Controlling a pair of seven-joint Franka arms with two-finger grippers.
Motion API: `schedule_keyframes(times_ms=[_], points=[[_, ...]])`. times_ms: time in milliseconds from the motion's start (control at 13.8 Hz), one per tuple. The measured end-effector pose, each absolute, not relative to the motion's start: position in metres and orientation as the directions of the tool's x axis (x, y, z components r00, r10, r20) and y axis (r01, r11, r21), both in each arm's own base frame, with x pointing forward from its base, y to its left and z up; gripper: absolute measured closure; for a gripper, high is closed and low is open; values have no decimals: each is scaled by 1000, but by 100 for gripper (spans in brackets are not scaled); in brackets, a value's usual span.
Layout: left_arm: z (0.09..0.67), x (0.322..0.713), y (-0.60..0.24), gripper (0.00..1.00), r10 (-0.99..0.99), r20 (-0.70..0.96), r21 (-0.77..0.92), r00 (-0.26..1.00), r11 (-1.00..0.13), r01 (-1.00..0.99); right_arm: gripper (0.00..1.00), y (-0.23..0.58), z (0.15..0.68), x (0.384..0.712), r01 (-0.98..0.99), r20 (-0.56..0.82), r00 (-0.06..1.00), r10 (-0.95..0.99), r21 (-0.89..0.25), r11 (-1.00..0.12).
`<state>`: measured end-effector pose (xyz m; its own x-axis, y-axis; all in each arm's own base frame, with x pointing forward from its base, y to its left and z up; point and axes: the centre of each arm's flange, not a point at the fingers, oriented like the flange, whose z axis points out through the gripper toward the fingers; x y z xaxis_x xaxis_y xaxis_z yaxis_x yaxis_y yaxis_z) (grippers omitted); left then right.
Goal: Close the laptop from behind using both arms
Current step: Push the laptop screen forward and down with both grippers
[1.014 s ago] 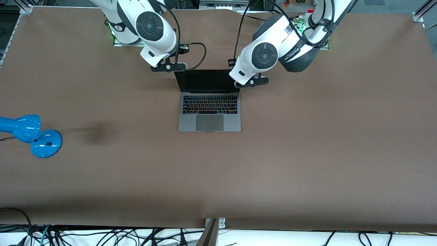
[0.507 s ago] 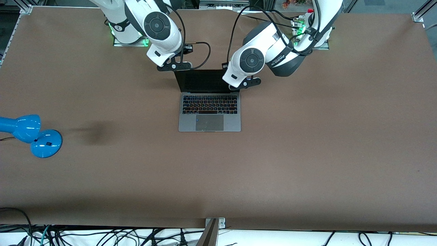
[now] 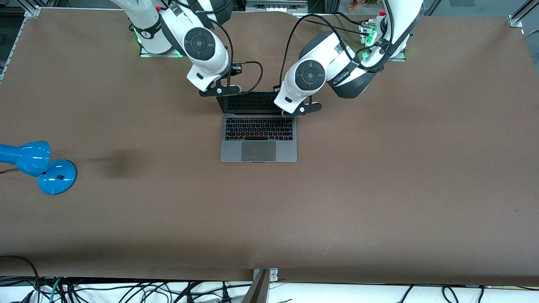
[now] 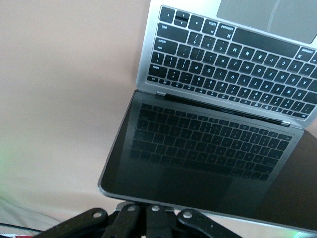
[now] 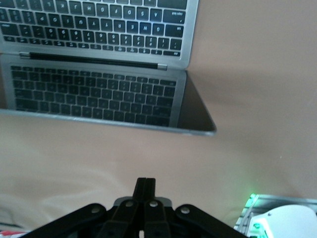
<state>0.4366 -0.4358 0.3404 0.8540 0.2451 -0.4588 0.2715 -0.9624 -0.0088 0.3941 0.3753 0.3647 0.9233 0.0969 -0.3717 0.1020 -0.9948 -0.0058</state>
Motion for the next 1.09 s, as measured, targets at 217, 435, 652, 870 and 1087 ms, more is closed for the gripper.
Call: schedule_keyframes(times_ms=[217,435,652,870,1087], points=[[340,444,-434,99,256,-449,4,856,-958,288,99,376,353,404,128,-340,933,116,13,-992],[339,449,-431,99,264,-445,8,856,-954,299,99,379,355,415,126,-295,948,121,-2,-992],[339,451,-430,99,269,-442,11,856,-952,305,99,377,356,426,115,-261,958,115,-17,-993],[338,455,-426,99,278,-439,9,854,-950,313,99,372,354,439,105,-230,967,107,-21,-994],[337,462,-423,99,289,-430,17,855,-945,328,99,370,352,456,102,-216,971,105,-24,-994]])
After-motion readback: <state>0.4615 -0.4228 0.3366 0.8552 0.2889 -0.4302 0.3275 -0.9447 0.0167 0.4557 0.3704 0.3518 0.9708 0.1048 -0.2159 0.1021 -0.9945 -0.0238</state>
